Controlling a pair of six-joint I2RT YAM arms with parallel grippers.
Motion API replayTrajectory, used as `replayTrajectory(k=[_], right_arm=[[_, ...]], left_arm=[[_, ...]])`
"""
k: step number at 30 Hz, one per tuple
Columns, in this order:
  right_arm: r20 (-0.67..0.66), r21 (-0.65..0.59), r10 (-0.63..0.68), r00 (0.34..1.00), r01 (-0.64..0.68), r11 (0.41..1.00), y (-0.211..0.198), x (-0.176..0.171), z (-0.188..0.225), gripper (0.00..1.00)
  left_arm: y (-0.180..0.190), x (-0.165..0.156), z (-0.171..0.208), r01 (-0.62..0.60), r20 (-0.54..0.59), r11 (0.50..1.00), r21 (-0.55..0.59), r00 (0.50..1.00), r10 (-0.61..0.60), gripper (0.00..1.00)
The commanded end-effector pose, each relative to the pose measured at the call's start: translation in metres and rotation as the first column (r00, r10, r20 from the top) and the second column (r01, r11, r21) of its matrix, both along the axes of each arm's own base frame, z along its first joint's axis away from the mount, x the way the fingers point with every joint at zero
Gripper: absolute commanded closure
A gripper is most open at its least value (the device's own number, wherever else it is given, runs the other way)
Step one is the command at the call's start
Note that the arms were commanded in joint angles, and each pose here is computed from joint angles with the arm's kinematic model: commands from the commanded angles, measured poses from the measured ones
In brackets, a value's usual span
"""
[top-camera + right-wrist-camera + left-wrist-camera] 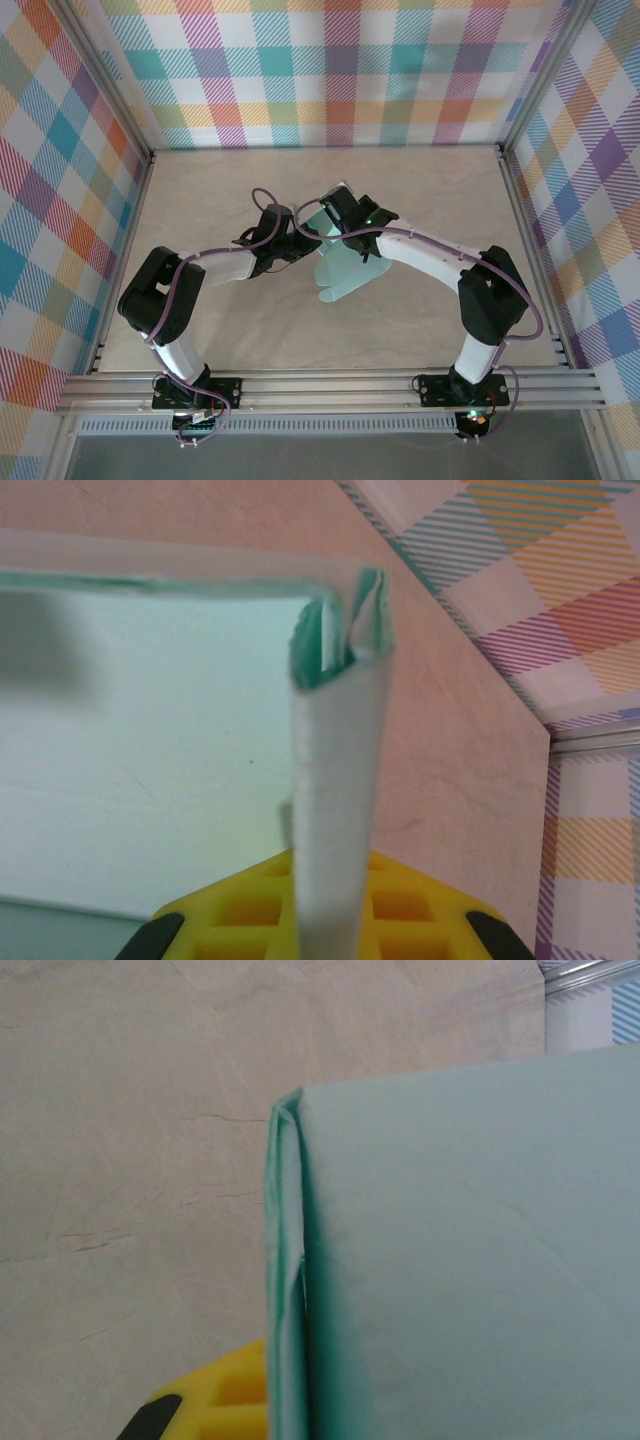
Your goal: Fold the paper box
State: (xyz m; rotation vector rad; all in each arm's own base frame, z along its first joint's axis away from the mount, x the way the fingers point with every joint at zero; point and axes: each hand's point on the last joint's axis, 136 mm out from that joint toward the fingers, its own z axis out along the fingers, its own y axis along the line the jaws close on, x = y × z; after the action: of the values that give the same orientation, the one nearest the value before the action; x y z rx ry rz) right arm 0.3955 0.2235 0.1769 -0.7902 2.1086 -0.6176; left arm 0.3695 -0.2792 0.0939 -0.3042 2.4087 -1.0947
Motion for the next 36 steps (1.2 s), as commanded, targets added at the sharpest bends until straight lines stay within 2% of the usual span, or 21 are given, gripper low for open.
replayTrajectory(k=[1,4,6,8,11,15,22,25,29,32,36], right_arm=[[-0.048,-0.220,0.047,0.998,-0.056,0.974,-0.010,-0.005,-0.024,1.00],[-0.042,-0.292,0.057,0.997,-0.067,0.954,-0.010,-0.004,-0.032,1.00],[-0.042,-0.289,0.056,0.998,-0.065,0.955,-0.010,-0.004,-0.034,1.00],[-0.036,-0.273,0.047,0.998,-0.055,0.960,-0.009,-0.004,-0.032,1.00],[-0.033,-0.195,0.038,0.999,-0.044,0.980,-0.006,-0.007,-0.022,0.92],[-0.018,-0.027,0.070,0.997,-0.071,0.997,0.007,-0.013,0.000,0.61],[-0.031,0.194,0.132,0.991,-0.123,0.973,0.023,-0.030,0.032,0.30],[-0.047,0.294,0.173,0.984,-0.152,0.944,0.030,-0.041,0.043,0.23],[-0.052,0.459,0.191,0.980,-0.147,0.876,0.031,-0.050,0.065,0.21],[-0.066,0.571,0.188,0.980,-0.118,0.812,0.026,-0.052,0.077,0.21],[-0.106,0.721,0.175,0.979,-0.045,0.692,0.014,-0.052,0.086,0.21]], left_arm=[[-0.015,0.008,0.041,0.028,0.074,0.995,-0.093,0.997,-0.021,1.00],[-0.018,0.008,0.045,0.015,0.050,0.992,-0.127,0.999,-0.009,1.00],[-0.018,0.008,0.046,0.013,0.042,0.992,-0.129,0.999,-0.008,1.00],[-0.017,0.008,0.044,0.009,0.037,0.993,-0.120,0.999,-0.004,1.00],[-0.014,0.008,0.042,0.000,0.036,0.995,-0.103,0.999,0.004,1.00],[-0.009,0.008,0.034,-0.014,0.034,0.998,-0.067,0.999,0.017,1.00],[-0.003,0.010,0.022,-0.036,0.022,0.999,-0.019,0.999,0.036,1.00],[-0.002,0.011,0.020,-0.039,0.019,0.999,-0.011,0.999,0.039,1.00],[-0.004,0.012,0.017,-0.036,0.013,0.999,-0.009,0.999,0.036,1.00],[-0.005,0.013,0.016,-0.031,0.010,0.999,-0.010,0.999,0.031,1.00],[-0.006,0.011,0.014,-0.024,0.008,1.000,-0.006,1.000,0.024,1.00]])
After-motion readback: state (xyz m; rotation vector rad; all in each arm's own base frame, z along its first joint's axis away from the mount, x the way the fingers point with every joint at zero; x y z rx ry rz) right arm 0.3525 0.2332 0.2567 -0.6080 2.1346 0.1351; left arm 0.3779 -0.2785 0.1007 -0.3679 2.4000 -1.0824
